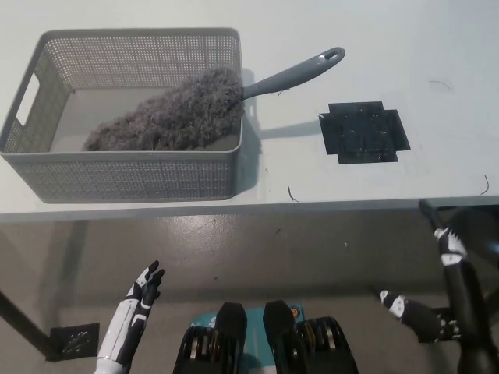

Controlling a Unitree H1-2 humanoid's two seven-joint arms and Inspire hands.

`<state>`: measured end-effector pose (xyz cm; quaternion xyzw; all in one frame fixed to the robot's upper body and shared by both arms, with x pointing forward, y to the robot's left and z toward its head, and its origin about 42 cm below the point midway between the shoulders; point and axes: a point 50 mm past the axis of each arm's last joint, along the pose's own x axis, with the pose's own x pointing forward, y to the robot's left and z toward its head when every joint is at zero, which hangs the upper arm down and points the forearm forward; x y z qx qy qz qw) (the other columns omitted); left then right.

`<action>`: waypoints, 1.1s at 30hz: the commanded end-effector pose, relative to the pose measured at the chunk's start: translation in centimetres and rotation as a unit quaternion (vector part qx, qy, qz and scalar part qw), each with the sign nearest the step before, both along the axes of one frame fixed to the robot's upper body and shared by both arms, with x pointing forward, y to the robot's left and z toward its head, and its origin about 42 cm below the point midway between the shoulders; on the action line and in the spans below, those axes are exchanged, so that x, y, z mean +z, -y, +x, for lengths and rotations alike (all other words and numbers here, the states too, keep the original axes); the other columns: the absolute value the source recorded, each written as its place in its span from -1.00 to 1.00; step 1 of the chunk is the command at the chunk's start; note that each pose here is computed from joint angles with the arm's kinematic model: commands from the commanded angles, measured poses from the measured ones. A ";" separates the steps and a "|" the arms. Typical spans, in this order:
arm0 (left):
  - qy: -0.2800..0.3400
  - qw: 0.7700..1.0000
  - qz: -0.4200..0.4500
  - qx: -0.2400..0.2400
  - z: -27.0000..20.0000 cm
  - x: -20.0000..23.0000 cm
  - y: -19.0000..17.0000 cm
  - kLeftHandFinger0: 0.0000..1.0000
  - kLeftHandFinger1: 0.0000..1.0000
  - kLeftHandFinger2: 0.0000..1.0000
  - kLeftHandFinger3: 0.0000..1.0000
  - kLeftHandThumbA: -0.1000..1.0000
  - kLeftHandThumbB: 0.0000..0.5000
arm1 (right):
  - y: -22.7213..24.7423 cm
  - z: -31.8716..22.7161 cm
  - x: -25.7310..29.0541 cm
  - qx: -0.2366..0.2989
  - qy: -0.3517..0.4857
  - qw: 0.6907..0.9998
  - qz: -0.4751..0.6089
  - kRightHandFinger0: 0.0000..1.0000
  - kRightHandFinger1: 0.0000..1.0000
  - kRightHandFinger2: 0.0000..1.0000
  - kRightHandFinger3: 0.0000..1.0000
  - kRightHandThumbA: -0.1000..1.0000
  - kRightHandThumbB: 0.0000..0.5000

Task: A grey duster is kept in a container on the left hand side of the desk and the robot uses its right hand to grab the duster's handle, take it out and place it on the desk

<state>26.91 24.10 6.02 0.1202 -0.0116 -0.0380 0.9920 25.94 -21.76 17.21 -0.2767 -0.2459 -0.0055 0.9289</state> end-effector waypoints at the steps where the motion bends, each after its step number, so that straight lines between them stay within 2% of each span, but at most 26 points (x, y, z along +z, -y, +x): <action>1: 0.075 0.997 0.022 -0.023 0.6 1.6 0.3 1.00 1.00 1.00 1.00 1.00 -0.88 | -1.2 -2.2 16.1 -0.064 0.209 0.947 -0.233 1.00 1.00 1.00 1.00 1.00 1.00; 3: 0.074 0.997 0.022 -0.022 0.6 1.6 0.3 1.00 1.00 1.00 1.00 1.00 -0.88 | -1.7 -1.7 17.2 -0.061 0.213 0.944 -0.246 1.00 1.00 1.00 1.00 0.90 1.00; 4: 0.073 0.997 0.024 -0.023 0.6 1.6 0.3 1.00 1.00 1.00 1.00 1.00 -0.87 | -2.2 -0.9 18.1 -0.057 0.216 0.942 -0.250 1.00 1.00 1.00 1.00 0.74 1.00; 9: 0.075 0.997 0.021 -0.024 0.7 1.5 0.3 1.00 1.00 1.00 1.00 1.00 -0.88 | -3.6 1.3 19.8 -0.056 0.215 0.935 -0.275 1.00 1.00 1.00 1.00 0.66 1.00; 12: 0.073 0.997 0.021 -0.026 0.6 1.6 0.3 1.00 1.00 1.00 1.00 1.00 -0.89 | -5.2 3.9 20.3 -0.055 0.194 0.930 -0.306 1.00 1.00 1.00 1.00 0.53 1.00; 17: 0.072 0.997 0.024 -0.027 0.5 1.6 0.3 1.00 1.00 1.00 1.00 1.00 -0.87 | -6.5 6.1 20.7 -0.059 0.174 0.927 -0.328 1.00 1.00 1.00 1.00 0.51 1.00; 27: 0.078 0.996 0.021 -0.030 0.6 1.7 0.3 1.00 1.00 1.00 1.00 1.00 -0.90 | -8.7 12.7 20.5 -0.063 0.110 0.916 -0.380 1.00 1.00 1.00 1.00 0.77 1.00; 30: 0.076 0.996 0.026 -0.030 0.6 1.7 0.2 1.00 1.00 1.00 1.00 1.00 -0.84 | -9.3 14.5 20.0 -0.067 0.080 0.915 -0.389 1.00 1.00 1.00 1.00 0.78 1.00; 33: 0.078 0.996 0.026 -0.032 0.6 1.7 0.2 1.00 1.00 1.00 1.00 1.00 -0.87 | -9.6 15.8 19.3 -0.069 0.051 0.916 -0.392 1.00 1.00 1.00 1.00 0.74 1.00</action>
